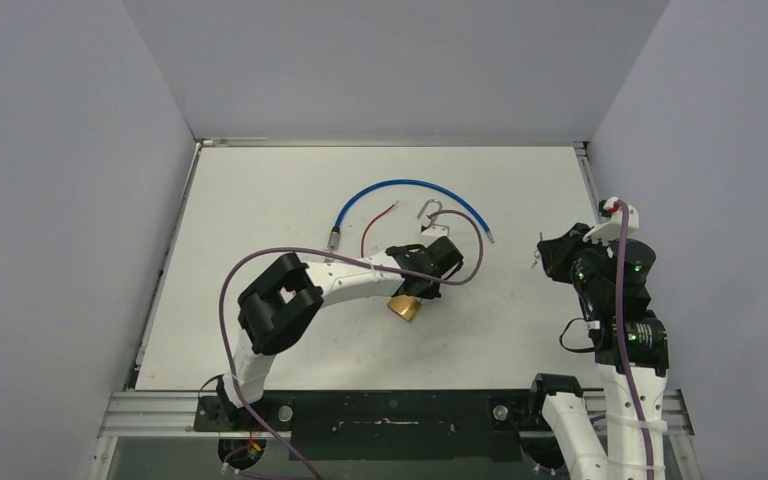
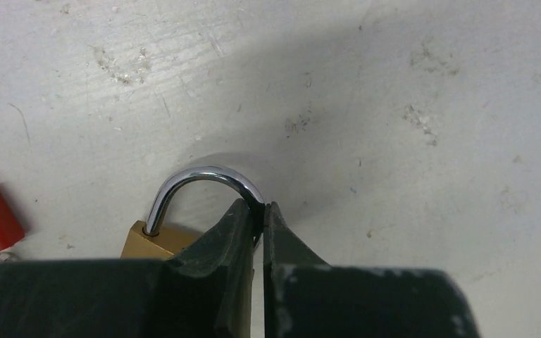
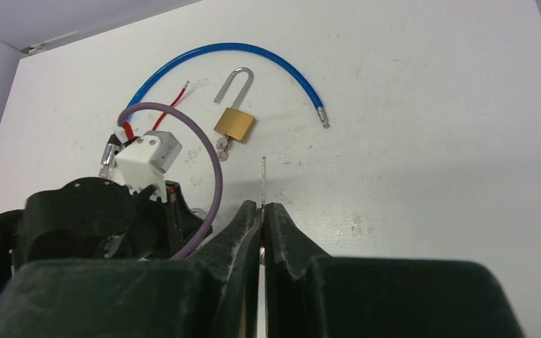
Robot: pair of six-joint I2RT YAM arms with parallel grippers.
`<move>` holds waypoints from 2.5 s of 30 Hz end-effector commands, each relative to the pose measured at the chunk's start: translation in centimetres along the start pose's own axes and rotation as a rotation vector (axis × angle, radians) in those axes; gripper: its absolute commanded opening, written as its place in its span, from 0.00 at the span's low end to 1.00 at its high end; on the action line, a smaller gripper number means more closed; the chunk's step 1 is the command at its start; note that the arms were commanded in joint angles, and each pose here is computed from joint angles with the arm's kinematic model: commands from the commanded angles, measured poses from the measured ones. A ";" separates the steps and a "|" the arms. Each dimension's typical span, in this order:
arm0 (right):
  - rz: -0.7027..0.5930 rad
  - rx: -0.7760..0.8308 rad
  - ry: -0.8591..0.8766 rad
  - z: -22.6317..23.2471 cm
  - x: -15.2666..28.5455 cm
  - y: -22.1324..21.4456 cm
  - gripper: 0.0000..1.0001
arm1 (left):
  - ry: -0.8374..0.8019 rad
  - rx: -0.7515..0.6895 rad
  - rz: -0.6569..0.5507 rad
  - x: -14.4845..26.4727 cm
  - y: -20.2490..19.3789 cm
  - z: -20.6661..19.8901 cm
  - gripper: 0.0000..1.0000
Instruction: Unlock with the key
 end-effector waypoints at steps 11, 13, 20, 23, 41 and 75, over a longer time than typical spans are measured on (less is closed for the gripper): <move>-0.002 -0.038 -0.026 -0.6 -1.3 -0.5 0.00 | -0.261 0.061 -0.356 8.6 3.3 1.4 0.00; 0.016 -0.045 -0.029 -0.8 -1.6 -0.9 0.00 | -0.273 0.070 -0.380 9.2 2.8 2.0 0.00; 0.048 -0.076 -0.018 -1.1 -2.1 -1.8 0.00 | -0.310 0.086 -0.440 10.4 -0.5 4.2 0.00; 0.059 -0.087 -0.013 -1.2 -2.4 -2.2 0.00 | -0.326 0.094 -0.497 11.4 -2.0 5.6 0.00; 0.108 -0.113 0.002 -1.5 -3.4 -3.1 0.00 | -0.256 0.058 -0.483 12.4 -4.9 8.4 0.47; 0.102 -0.100 0.014 -1.2 -3.7 -2.4 0.00 | 0.118 0.098 -0.415 4.9 -8.3 6.0 0.39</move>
Point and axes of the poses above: each gripper's point midway between its finger pads, its own x axis back along the fingers, its own z axis along the line the jaws close on, y = z × x, the point moved 8 cm from there along x, back along the fingers, and after that the axes turned 10 degrees about -x, right-handed, at the moved point
